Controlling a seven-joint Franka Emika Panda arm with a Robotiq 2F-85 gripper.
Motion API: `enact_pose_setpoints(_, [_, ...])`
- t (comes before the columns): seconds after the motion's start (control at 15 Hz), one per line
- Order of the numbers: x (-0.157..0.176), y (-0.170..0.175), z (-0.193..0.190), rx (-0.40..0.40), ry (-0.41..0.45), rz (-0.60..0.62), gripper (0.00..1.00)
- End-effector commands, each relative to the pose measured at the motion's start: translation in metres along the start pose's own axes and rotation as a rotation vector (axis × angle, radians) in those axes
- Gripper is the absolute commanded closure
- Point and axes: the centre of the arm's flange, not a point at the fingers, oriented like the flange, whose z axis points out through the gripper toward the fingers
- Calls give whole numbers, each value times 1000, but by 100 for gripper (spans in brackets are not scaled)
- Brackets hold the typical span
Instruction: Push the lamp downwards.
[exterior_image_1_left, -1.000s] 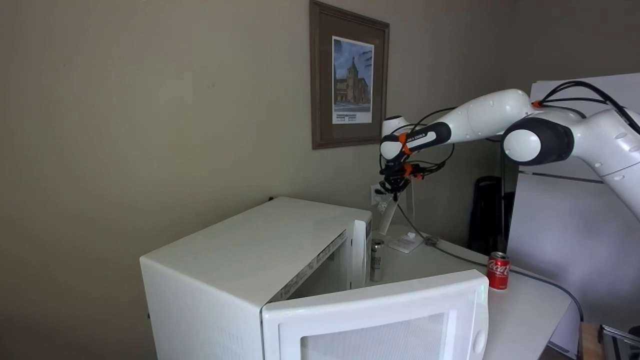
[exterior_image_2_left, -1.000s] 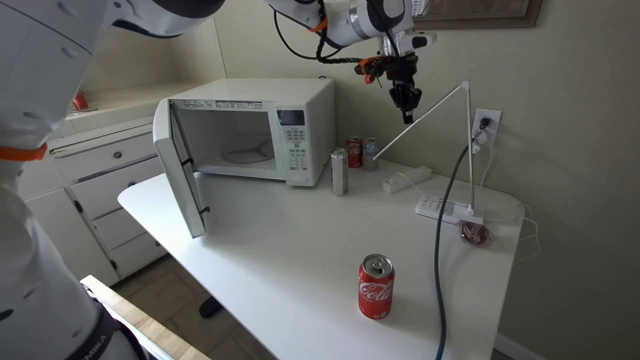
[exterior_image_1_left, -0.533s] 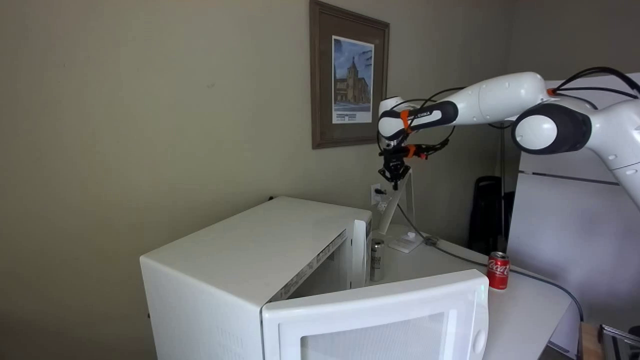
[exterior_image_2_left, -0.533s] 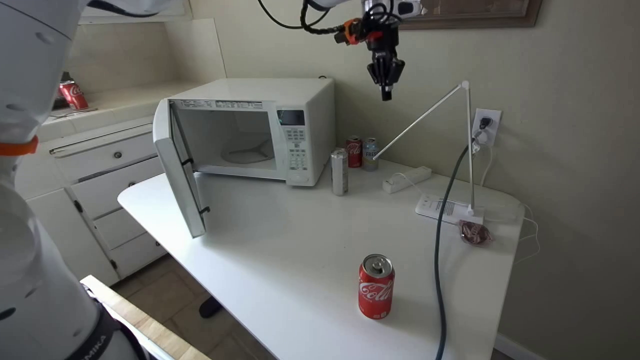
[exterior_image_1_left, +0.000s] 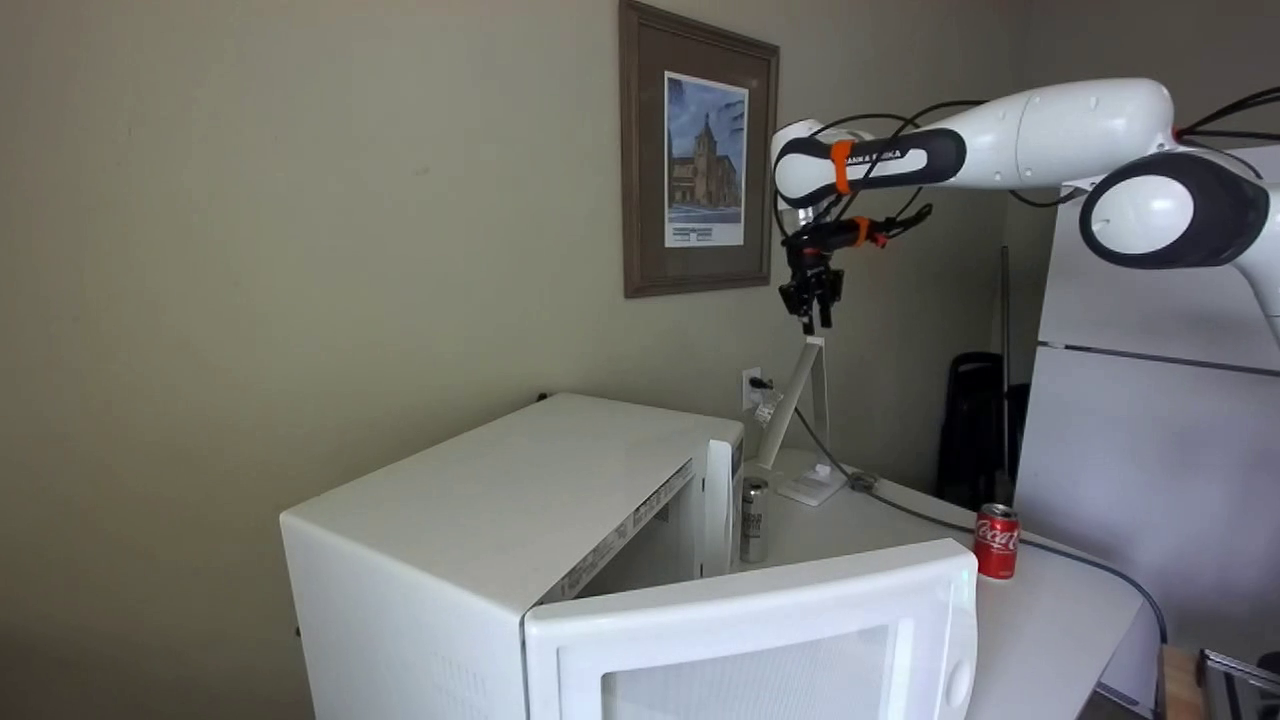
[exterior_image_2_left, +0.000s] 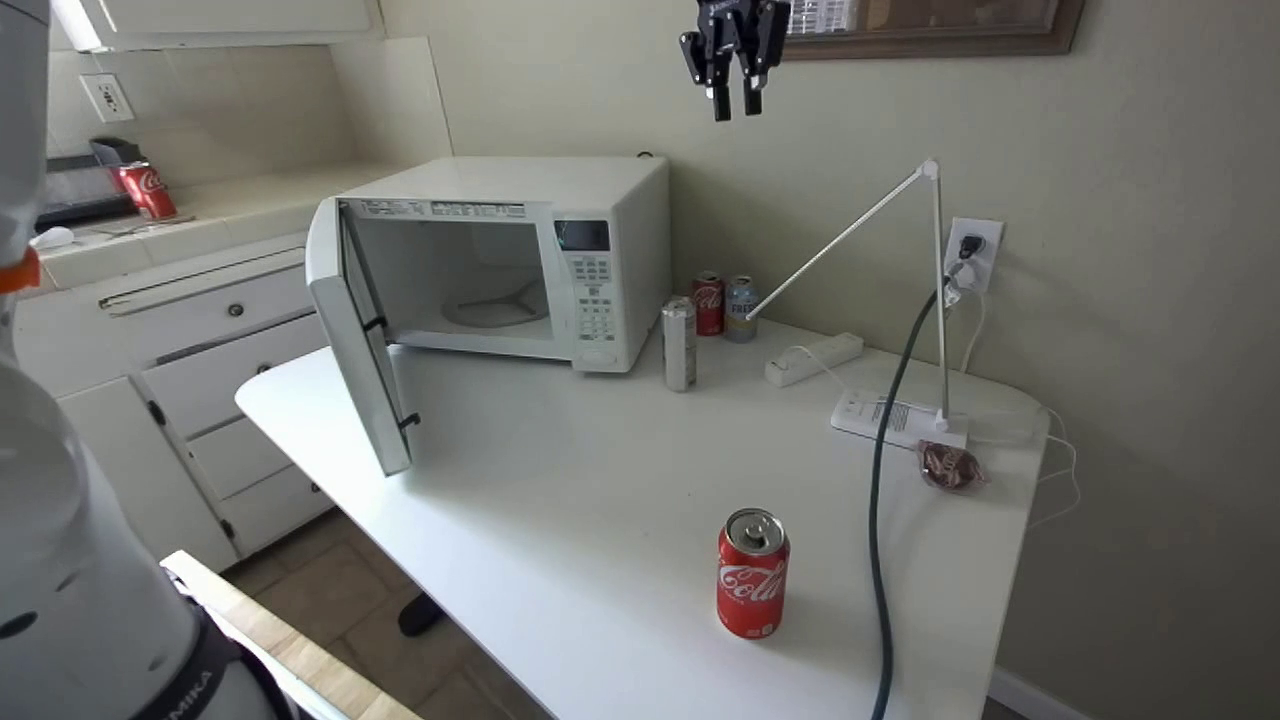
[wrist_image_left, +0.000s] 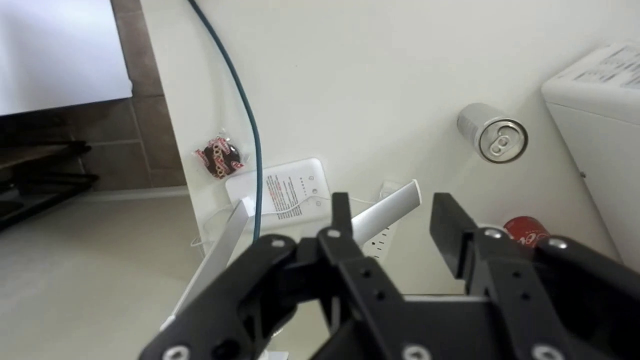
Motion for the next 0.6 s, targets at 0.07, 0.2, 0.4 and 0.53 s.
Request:
enact_pose_setpoints(0.07, [-47, 16, -39, -73, 48, -90, 13])
enact_pose_setpoints(0.2, [-24, 15, -43, -47, 58, -71, 23])
enact_pose_setpoints(0.4, [-38, 22, -59, -39, 75, -99, 7])
enact_pose_setpoints(0.53, [-39, 22, -57, -38, 71, -104, 7])
